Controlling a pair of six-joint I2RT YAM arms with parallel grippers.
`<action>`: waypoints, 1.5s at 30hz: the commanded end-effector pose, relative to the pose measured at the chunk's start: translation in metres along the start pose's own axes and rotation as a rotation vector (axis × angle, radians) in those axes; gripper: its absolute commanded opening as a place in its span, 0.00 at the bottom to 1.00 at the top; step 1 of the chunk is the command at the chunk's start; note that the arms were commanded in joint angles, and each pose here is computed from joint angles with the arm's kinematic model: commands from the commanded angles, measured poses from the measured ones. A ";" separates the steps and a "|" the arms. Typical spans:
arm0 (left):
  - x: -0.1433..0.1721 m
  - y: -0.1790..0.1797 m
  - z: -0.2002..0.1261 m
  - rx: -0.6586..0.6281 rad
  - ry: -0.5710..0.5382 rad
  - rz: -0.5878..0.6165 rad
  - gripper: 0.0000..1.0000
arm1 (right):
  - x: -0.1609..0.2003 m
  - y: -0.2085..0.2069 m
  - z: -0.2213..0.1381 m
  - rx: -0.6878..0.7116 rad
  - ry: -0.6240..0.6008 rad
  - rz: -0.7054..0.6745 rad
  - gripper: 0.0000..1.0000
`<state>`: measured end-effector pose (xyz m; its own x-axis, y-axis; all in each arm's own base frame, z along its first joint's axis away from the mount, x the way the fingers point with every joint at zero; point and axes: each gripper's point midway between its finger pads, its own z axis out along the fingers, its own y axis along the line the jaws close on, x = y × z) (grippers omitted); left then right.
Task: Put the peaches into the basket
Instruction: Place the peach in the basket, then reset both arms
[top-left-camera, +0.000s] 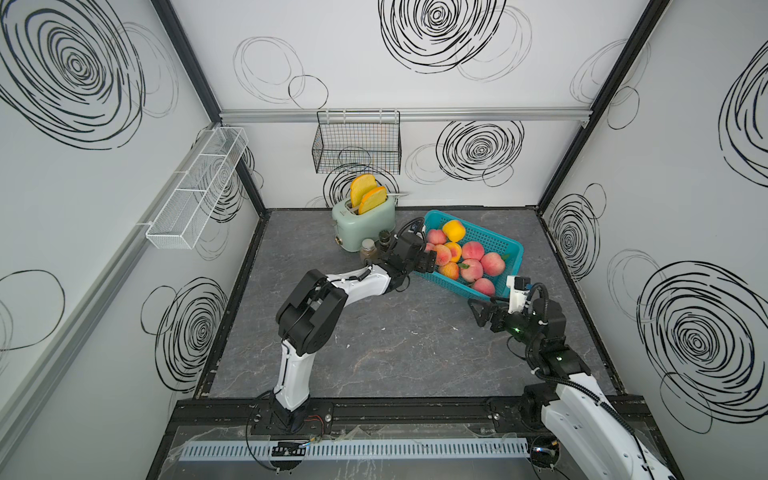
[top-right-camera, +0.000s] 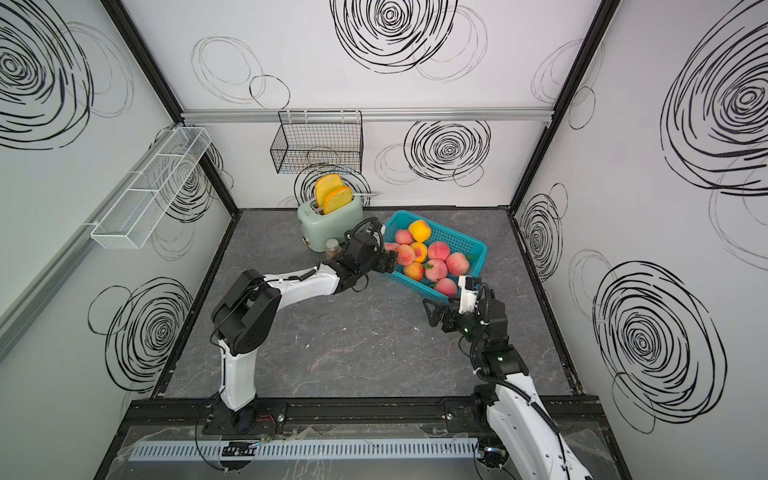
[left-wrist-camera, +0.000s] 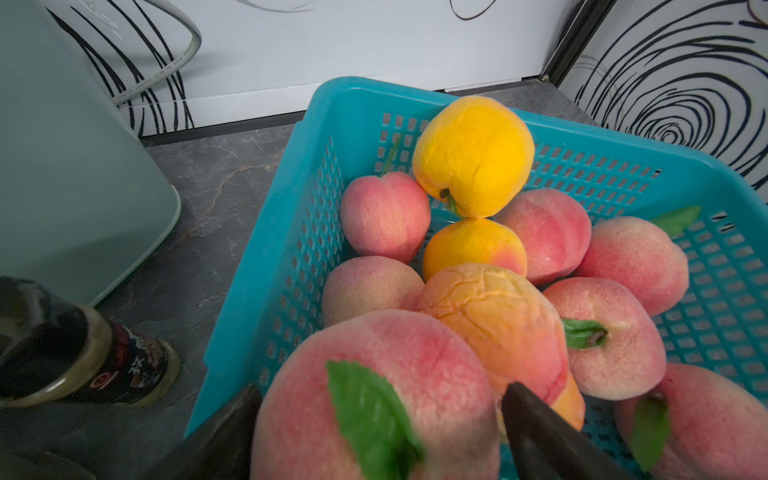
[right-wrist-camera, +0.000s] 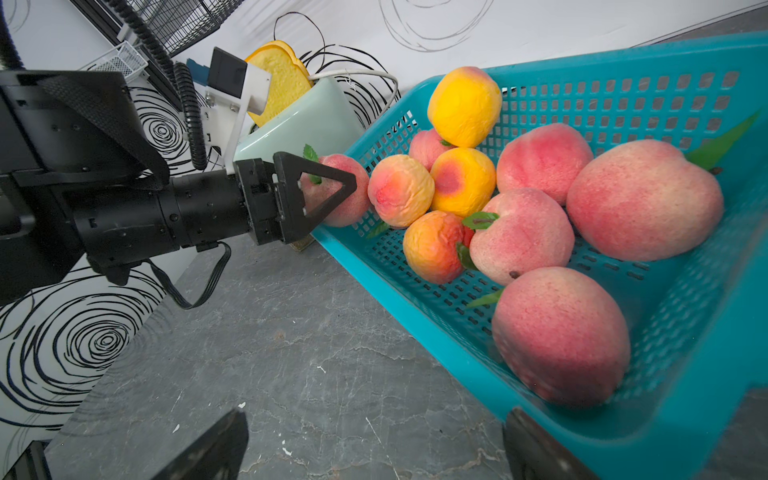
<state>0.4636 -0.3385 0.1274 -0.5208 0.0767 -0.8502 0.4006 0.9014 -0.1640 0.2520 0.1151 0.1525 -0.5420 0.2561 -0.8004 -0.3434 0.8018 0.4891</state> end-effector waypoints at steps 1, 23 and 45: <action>-0.019 -0.002 -0.011 -0.002 -0.054 0.010 0.95 | -0.015 0.007 -0.003 -0.019 -0.042 -0.035 0.99; -0.073 -0.021 -0.096 0.019 -0.164 0.047 0.98 | -0.026 0.003 -0.006 0.037 -0.042 -0.087 0.99; 0.033 0.125 -0.244 -0.249 -0.282 -0.333 0.98 | -0.116 -0.040 0.007 0.364 -0.354 -0.452 0.99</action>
<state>0.3058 -0.1402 0.1954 -0.4070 -0.2194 -0.8867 0.1252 0.9481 -0.2921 0.3218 0.0630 0.1881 -0.2998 0.0839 -0.9503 -0.1650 0.9766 0.1383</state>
